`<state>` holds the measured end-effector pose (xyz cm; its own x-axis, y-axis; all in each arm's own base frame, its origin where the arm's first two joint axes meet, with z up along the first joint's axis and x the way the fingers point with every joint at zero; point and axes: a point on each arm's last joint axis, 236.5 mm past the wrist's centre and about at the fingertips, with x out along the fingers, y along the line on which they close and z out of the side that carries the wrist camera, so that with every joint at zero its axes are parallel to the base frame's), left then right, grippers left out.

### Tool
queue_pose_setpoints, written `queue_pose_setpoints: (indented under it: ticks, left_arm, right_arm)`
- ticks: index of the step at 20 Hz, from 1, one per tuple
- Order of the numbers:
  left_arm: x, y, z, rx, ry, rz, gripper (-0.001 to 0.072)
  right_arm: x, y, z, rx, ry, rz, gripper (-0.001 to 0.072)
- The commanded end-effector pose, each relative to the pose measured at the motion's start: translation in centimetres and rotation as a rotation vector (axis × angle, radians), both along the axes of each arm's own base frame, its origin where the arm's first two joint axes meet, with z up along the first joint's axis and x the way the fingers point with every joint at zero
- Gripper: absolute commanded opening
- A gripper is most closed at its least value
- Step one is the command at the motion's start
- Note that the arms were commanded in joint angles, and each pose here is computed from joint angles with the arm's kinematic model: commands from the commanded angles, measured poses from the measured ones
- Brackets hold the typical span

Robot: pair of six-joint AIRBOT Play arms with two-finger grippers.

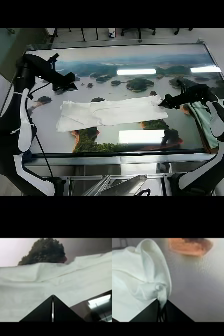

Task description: Fold the shirts.

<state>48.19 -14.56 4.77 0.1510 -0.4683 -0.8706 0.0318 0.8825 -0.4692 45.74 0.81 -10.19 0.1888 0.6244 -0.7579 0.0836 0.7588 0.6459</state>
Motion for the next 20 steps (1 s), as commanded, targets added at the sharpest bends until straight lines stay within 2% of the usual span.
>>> queue_pose_setpoints:
  ticks: [1,7,11,16,20]
  left_arm:
    - [-0.8,-6.9,-2.2,-0.005,-0.012,-0.107,0.0014]
    - [-5.8,-24.8,-12.8,-0.016,-0.044,-0.332,0.0014]
    - [-10.2,-31.7,-16.8,-0.101,0.038,-0.392,0.0014]
    - [-11.3,-34.5,-15.3,-0.24,0.104,-0.351,0.0014]
    - [-8.3,-31.5,-5.4,-0.34,0.024,-0.326,0.0014]
  right_arm:
    - [1.0,0.4,5.3,0.003,-0.103,0.029,0.0018]
    - [-1.7,2.5,19.6,-0.025,-0.305,0.102,0.0018]
    - [-4.3,3.4,26.5,-0.077,-0.444,0.11,0.0019]
    - [-6.4,3.9,27.5,-0.085,-0.435,0.157,0.0019]
    - [-6.3,4.1,27.1,-0.068,-0.406,0.145,0.0019]
